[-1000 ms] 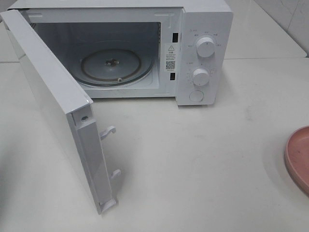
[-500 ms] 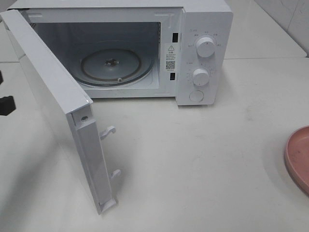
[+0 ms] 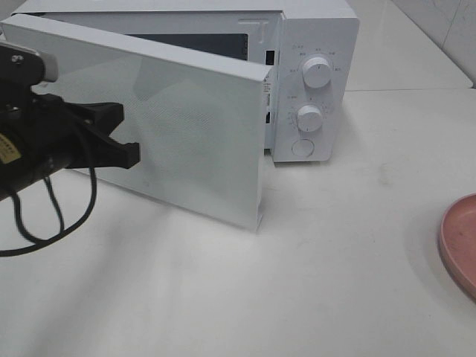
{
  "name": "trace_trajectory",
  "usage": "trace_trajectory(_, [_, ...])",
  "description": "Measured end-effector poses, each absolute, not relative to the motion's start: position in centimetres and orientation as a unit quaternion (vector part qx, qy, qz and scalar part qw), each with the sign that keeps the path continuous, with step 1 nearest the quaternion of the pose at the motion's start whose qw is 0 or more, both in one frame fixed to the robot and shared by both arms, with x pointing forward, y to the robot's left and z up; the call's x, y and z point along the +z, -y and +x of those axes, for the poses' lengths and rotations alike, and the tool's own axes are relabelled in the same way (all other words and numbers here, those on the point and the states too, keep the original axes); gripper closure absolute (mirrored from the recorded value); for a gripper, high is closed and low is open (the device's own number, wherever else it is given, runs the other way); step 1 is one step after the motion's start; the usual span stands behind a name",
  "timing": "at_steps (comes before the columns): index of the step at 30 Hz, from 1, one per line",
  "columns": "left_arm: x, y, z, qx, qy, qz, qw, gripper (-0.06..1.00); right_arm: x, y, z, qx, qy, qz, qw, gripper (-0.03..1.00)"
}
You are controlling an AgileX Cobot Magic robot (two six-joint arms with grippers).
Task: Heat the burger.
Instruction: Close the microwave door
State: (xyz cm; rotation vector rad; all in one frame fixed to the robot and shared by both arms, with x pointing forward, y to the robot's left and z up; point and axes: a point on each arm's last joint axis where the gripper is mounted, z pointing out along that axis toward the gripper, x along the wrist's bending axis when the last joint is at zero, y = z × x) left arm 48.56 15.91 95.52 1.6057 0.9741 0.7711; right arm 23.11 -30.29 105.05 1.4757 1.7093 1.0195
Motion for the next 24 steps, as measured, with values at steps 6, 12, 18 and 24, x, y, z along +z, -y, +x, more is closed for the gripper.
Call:
trace_trajectory(6, [95.4, -13.1, 50.5, 0.313, -0.405, 0.667, 0.541, 0.94, 105.1, 30.3, 23.1, 0.389, -0.652, 0.563, 0.326, 0.21])
trace_trajectory(12, [94.8, -10.0, 52.4, 0.302, -0.404, 0.672, 0.542, 0.94, 105.1, 30.3, 23.1, 0.389, -0.652, 0.563, 0.326, 0.21])
trace_trajectory(18, [94.7, -6.7, 54.2, 0.297, -0.392, 0.676, 0.548, 0.94, 105.1, 30.3, 23.1, 0.39, -0.652, 0.563, 0.326, 0.21])
trace_trajectory(24, [94.9, -5.3, 56.1, 0.302, -0.4, 0.674, 0.543, 0.94, 105.1, 30.3, 23.1, 0.39, -0.652, 0.563, 0.326, 0.21])
